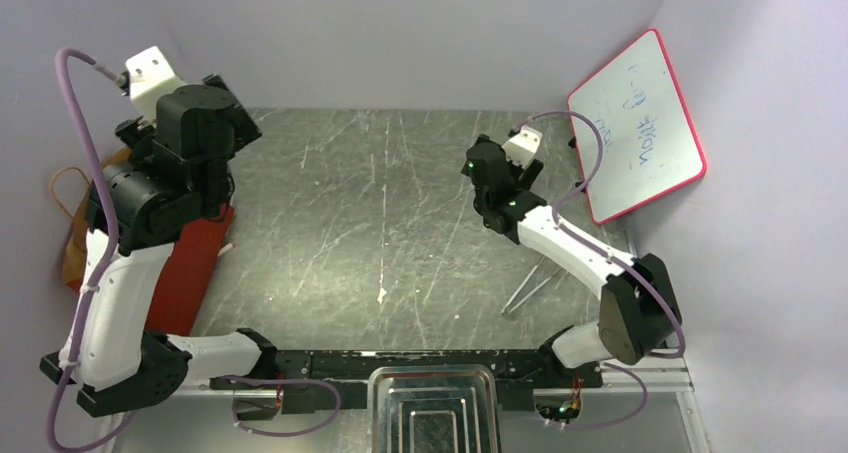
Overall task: Take the fake bread out of the paper bag
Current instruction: Pick up the paper bag from the center of the board.
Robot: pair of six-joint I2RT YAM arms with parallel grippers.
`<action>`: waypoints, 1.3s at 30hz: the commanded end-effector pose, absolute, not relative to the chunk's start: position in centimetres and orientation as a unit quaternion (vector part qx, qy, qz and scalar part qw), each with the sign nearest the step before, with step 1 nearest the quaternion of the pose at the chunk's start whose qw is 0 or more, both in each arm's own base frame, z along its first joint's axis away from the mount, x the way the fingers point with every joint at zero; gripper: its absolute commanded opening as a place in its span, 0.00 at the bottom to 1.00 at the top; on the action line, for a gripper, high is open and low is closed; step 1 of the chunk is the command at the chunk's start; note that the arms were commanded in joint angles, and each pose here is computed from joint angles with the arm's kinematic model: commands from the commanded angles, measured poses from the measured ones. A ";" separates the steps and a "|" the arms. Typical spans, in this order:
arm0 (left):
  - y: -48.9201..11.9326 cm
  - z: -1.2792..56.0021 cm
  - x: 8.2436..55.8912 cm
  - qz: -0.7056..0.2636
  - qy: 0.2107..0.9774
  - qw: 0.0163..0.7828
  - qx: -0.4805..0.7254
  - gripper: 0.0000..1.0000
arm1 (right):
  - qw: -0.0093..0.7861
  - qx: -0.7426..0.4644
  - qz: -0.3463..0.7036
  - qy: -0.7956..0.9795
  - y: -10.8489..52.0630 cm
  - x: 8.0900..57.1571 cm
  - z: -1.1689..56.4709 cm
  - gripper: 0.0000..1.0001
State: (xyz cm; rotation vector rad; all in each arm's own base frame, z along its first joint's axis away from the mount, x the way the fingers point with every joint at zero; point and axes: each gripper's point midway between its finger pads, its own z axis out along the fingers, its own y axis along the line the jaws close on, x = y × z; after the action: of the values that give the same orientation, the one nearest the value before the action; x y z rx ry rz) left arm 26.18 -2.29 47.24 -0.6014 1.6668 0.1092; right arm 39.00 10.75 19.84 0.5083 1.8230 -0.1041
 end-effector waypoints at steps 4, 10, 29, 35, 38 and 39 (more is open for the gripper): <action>5.4 43.1 23.3 0.182 0.752 0.550 -0.315 0.99 | 0.582 0.228 0.010 0.781 15.2 40.9 20.3 0.97; 5.2 41.3 27.3 0.183 0.765 0.557 -0.266 0.99 | 0.581 0.211 0.028 0.786 17.7 41.3 20.2 0.98; 11.3 35.8 35.9 0.204 0.827 0.474 -0.222 0.95 | 0.586 0.190 0.026 0.787 17.9 41.6 18.7 1.00; 14.3 31.7 34.5 0.212 0.836 0.435 -0.258 0.95 | 0.584 0.189 0.038 0.789 17.9 41.4 18.6 1.00; 14.8 30.8 34.4 0.210 0.841 0.425 -0.262 0.95 | 0.585 0.190 0.045 0.787 18.0 41.3 18.8 1.00; 14.9 30.7 34.3 0.210 0.841 0.423 -0.264 0.95 | 0.585 0.189 0.045 0.787 18.0 41.3 18.8 1.00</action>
State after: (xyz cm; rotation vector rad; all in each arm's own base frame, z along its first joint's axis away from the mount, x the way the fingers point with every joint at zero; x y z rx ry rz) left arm 33.95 14.61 30.40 -0.6580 2.1305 0.5675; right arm 41.35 18.09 18.25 0.4344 1.8571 0.0816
